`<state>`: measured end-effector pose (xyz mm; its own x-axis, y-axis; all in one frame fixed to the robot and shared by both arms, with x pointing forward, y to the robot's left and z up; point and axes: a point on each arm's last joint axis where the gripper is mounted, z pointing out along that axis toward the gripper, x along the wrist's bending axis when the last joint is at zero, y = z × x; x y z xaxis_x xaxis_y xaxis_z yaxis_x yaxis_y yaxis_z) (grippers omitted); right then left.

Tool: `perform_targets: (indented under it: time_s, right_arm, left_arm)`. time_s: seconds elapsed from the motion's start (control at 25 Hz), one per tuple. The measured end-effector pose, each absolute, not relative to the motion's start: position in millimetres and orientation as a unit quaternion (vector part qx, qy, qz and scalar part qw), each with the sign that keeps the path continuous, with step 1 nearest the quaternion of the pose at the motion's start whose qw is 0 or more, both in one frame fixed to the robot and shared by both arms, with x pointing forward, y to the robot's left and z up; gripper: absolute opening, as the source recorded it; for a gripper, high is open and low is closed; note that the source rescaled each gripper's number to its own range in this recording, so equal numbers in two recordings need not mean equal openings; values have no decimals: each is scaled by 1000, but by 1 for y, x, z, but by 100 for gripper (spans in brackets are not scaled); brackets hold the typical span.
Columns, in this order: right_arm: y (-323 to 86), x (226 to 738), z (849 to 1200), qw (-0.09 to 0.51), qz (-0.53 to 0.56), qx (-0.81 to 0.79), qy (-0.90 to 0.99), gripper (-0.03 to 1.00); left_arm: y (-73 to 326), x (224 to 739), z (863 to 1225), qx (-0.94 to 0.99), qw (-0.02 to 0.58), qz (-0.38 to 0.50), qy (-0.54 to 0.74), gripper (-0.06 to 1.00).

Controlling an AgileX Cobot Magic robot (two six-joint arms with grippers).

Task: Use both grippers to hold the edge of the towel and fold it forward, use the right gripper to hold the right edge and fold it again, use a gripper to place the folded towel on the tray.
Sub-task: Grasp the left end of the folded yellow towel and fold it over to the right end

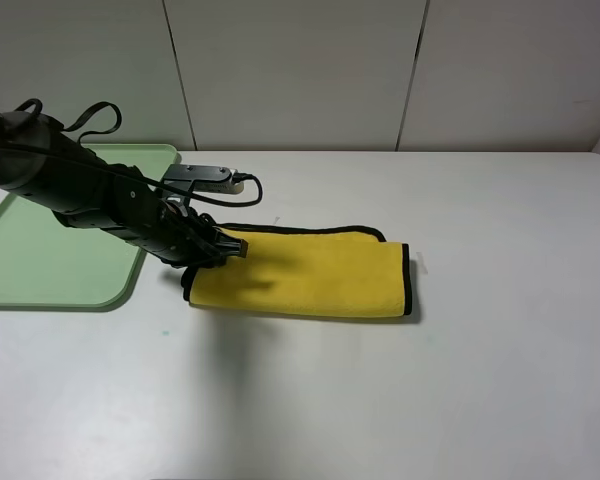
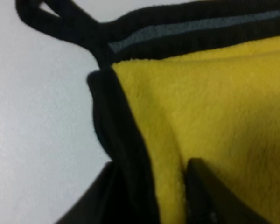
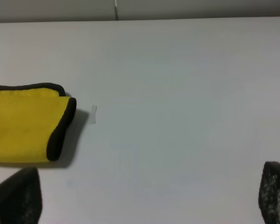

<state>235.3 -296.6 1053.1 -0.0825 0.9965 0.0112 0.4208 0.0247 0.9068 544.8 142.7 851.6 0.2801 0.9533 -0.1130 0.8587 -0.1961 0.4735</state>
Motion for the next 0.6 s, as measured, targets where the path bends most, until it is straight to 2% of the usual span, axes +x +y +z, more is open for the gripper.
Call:
perform_targets:
  time_s: [0.12, 0.4, 0.6]
  right_arm:
    - [-297, 235, 1053, 361, 399, 573, 618, 100]
    - [-297, 235, 1053, 361, 399, 573, 618, 100]
    - [-297, 235, 1053, 361, 399, 573, 618, 100]
  left_arm:
    - [143, 545, 851, 766, 229, 102, 593, 24]
    - [144, 545, 850, 753, 229, 96, 609, 7]
    - [144, 545, 850, 739, 231, 91, 627, 6]
